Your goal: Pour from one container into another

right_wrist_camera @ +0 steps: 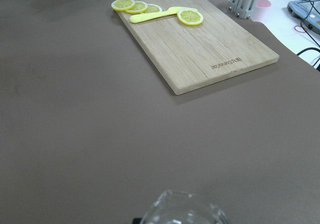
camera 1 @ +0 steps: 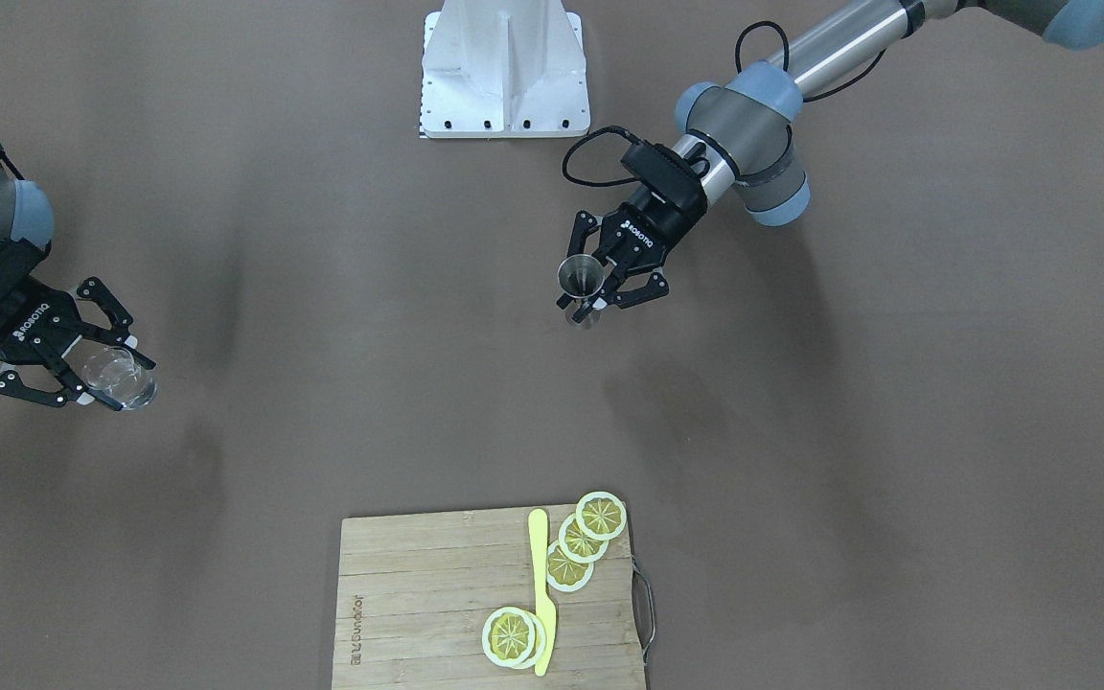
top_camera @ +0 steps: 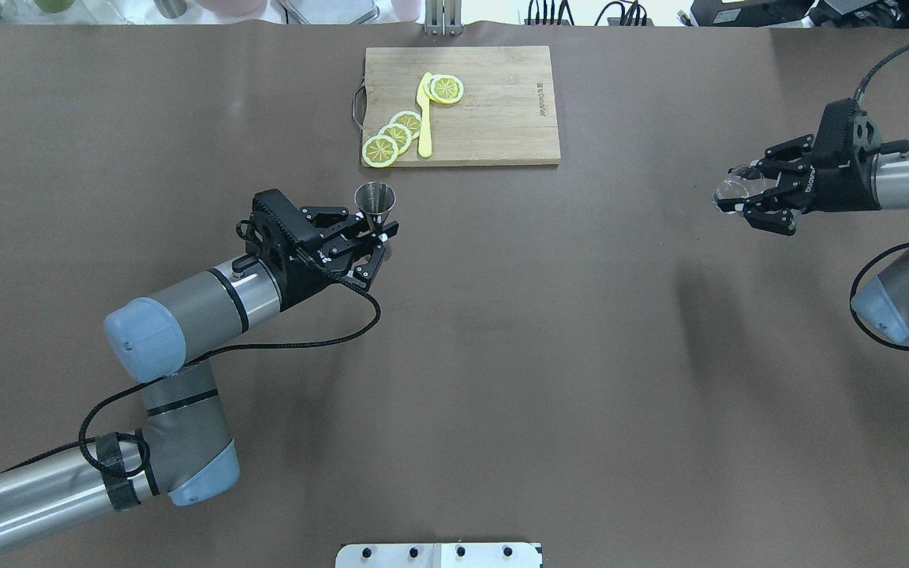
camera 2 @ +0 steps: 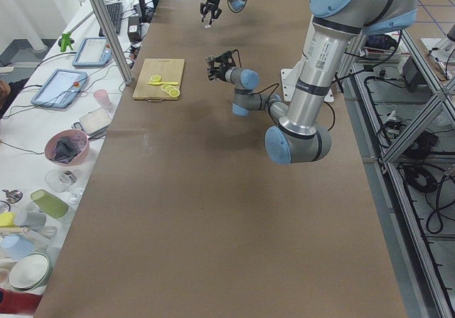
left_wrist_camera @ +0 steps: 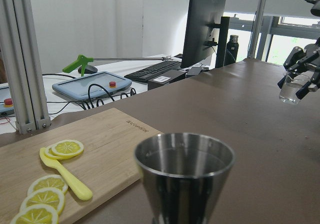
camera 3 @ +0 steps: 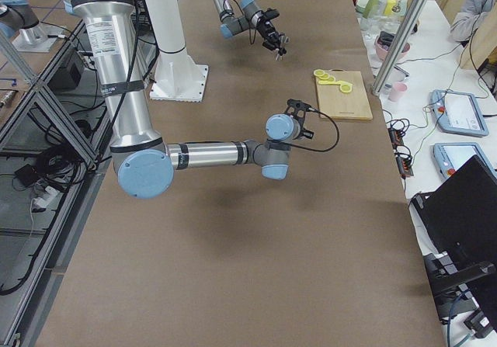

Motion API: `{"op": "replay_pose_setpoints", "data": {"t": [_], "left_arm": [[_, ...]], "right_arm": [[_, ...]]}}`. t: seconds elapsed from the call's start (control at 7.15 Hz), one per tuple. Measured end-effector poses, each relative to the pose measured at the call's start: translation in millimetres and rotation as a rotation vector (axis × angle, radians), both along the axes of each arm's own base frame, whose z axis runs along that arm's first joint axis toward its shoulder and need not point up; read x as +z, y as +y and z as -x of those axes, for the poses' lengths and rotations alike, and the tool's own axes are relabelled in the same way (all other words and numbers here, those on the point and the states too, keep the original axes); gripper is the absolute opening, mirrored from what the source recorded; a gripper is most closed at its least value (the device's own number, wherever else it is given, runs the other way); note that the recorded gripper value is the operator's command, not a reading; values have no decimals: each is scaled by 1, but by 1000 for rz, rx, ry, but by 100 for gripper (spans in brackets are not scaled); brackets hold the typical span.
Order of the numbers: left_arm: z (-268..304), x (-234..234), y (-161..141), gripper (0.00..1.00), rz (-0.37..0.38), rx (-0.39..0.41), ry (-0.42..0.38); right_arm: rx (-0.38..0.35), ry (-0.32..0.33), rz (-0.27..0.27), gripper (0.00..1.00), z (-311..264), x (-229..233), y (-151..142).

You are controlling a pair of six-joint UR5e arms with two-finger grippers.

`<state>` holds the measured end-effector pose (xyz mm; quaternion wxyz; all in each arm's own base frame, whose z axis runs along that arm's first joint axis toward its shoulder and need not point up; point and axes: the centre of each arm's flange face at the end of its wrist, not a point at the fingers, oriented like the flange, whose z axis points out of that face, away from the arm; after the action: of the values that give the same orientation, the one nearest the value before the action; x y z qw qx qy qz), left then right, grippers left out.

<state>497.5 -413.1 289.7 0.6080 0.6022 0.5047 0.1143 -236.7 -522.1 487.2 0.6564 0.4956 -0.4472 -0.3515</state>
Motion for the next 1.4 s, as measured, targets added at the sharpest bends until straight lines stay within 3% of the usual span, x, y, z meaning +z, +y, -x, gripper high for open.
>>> {"op": "replay_pose_setpoints", "data": {"t": [0.98, 1.4], "left_arm": [[-9, 2, 20, 0, -126, 128, -35], [-2, 19, 28, 0, -163, 161, 14]], "right_arm": [[0, -14, 4, 0, -5, -14, -7], [-22, -25, 19, 0, -10, -15, -7]]}}
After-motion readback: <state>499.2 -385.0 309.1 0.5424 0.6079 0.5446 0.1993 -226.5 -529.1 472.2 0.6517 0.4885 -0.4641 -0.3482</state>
